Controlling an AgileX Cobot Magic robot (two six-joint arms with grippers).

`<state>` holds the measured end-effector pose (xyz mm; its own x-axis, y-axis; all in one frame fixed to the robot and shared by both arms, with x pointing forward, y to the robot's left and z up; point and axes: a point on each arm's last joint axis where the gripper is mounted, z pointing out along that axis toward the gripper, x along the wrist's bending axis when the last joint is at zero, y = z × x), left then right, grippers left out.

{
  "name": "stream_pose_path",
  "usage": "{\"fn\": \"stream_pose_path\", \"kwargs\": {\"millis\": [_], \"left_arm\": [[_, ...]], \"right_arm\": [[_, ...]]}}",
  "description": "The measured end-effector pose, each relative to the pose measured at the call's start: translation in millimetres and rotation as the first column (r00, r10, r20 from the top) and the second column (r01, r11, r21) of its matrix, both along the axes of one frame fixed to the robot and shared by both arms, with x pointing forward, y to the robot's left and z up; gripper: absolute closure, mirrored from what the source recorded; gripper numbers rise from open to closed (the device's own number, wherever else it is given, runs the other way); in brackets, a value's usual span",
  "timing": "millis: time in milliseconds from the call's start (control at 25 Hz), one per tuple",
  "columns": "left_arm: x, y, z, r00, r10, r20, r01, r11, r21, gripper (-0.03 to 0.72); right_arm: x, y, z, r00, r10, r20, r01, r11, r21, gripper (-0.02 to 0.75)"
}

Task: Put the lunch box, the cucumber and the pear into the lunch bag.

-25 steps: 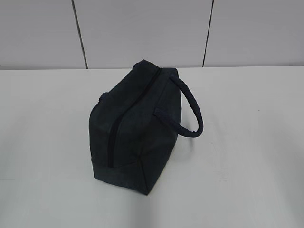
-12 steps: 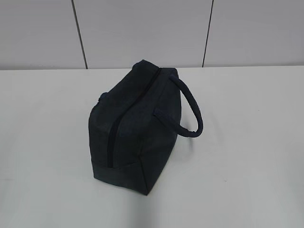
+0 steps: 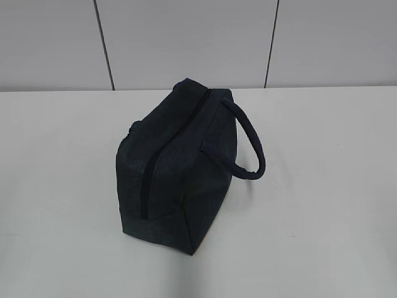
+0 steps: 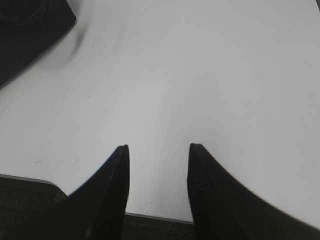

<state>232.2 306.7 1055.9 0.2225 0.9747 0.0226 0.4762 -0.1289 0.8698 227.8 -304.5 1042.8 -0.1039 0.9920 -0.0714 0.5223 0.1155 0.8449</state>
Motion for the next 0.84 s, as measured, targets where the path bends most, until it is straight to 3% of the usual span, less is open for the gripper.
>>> {"fn": "stream_pose_path", "kwargs": {"millis": [840], "left_arm": [[0.0, 0.0, 0.0, 1.000, 0.000, 0.000, 0.000, 1.000, 0.000, 0.418]], "right_arm": [[0.2, -0.1, 0.3, 1.000, -0.004, 0.004, 0.004, 1.000, 0.004, 0.435]]}}
